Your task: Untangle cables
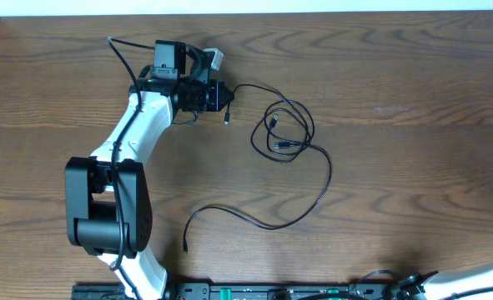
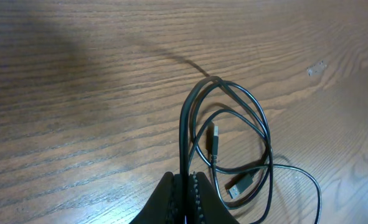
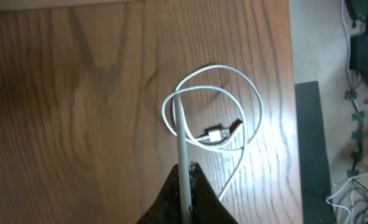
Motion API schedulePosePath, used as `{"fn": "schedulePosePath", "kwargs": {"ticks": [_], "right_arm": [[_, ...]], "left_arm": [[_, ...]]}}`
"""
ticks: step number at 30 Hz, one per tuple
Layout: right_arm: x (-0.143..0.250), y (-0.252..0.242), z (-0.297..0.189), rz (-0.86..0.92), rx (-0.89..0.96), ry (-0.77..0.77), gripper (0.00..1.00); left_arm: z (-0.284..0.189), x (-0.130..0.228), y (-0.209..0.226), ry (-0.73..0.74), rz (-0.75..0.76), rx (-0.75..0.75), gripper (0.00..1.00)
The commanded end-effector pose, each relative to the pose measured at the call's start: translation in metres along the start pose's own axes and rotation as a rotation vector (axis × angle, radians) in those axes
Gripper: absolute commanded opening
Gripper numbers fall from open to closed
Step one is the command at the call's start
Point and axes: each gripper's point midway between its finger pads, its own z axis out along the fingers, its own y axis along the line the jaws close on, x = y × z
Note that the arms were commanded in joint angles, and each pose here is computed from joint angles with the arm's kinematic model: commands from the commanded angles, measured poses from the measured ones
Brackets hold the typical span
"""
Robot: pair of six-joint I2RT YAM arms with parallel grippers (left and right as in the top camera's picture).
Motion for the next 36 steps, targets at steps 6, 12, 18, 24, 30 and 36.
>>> {"fn": "schedulePosePath", "kwargs": {"ticks": [6, 12, 18, 24, 30, 36], "right_arm": [[0.020, 0.007, 0.036, -0.028, 0.019, 0.055, 0.01], [0.024, 0.007, 0.043, -0.039, 0.031, 0.074, 0.01], [0.025, 0.011, 0.043, -0.052, 0.012, 0.082, 0.01], [0.028, 0.022, 0.041, -0.072, -0.052, 0.104, 0.68], [0.022, 0.030, 0.032, -0.076, -0.101, 0.100, 0.78], [0.021, 0.026, 0.017, -0.056, -0.106, 0.103, 0.87]], "left_arm": [[-0.004, -0.001, -0.007, -0.008, -0.004, 0.023, 0.08], [-0.004, -0.001, -0.007, -0.008, -0.008, 0.023, 0.08], [-0.004, -0.001, -0.007, -0.009, -0.010, 0.023, 0.08], [-0.004, -0.003, -0.007, -0.014, -0.007, 0.023, 0.08], [-0.004, -0.002, -0.007, -0.014, -0.007, 0.025, 0.08], [-0.004, -0.002, -0.012, -0.012, -0.006, 0.048, 0.08]]}}
